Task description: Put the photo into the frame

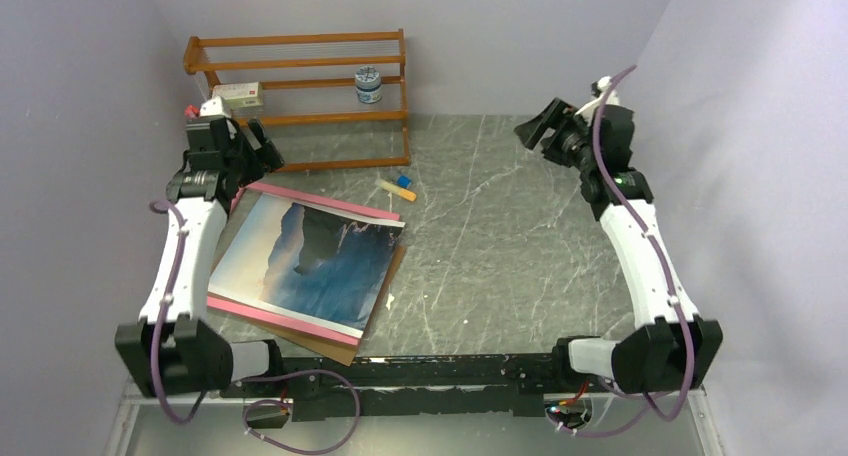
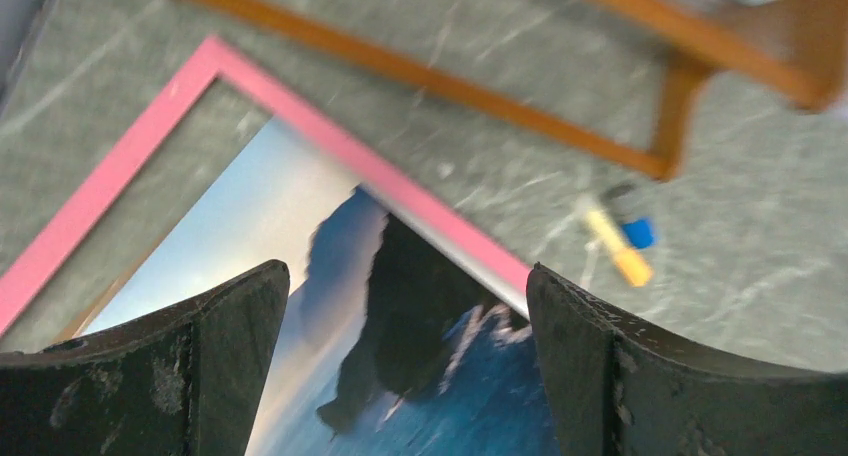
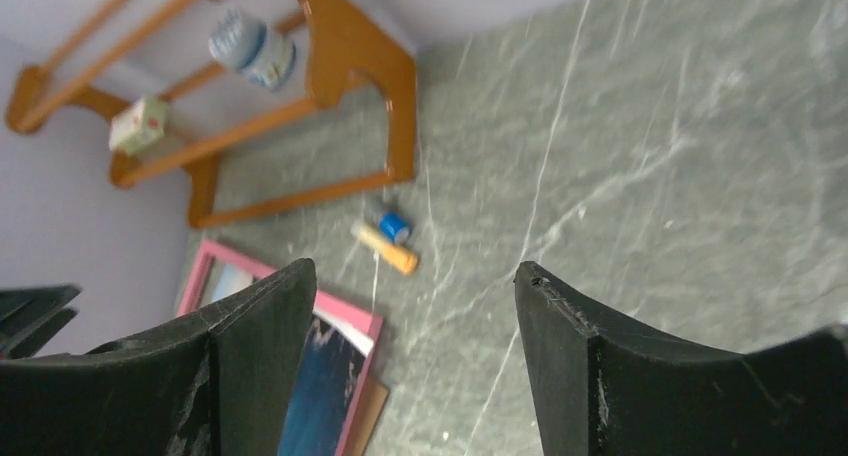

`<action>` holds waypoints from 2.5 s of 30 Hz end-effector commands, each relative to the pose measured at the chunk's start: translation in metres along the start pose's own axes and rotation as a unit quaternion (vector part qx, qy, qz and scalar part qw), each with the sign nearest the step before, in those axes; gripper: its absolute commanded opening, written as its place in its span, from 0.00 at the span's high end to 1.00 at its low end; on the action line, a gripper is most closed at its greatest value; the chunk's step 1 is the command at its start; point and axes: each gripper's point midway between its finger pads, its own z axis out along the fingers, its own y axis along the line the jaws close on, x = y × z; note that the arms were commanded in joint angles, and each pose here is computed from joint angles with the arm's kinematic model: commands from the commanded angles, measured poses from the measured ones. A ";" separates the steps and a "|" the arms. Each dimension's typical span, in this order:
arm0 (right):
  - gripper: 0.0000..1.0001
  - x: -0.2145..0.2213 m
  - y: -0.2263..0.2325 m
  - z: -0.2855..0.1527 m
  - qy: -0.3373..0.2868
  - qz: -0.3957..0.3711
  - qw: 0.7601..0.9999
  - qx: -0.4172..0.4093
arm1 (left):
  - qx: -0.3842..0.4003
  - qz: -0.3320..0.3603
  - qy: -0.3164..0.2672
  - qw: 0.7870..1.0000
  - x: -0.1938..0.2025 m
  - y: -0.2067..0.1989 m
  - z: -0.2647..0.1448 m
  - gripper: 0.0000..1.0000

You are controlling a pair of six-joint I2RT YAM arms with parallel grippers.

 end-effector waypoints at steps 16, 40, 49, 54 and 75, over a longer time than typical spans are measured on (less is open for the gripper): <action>0.31 0.160 0.021 0.059 0.216 0.060 0.974 -0.029 | -0.203 0.006 0.131 0.970 0.048 0.194 0.127 0.28; 0.39 0.188 0.042 0.072 0.265 0.085 0.961 -0.001 | -0.121 0.020 0.255 0.959 0.091 0.230 0.171 0.33; 0.40 0.201 0.055 0.070 0.281 0.082 0.956 -0.001 | -0.057 0.033 0.284 0.957 0.108 0.215 0.170 0.27; 0.41 0.206 0.057 0.066 0.284 0.079 0.956 0.002 | -0.063 0.036 0.285 0.956 0.111 0.219 0.171 0.33; 0.42 0.202 0.053 0.052 0.267 0.072 0.961 0.003 | -0.086 0.098 0.265 0.955 0.088 0.207 0.165 0.97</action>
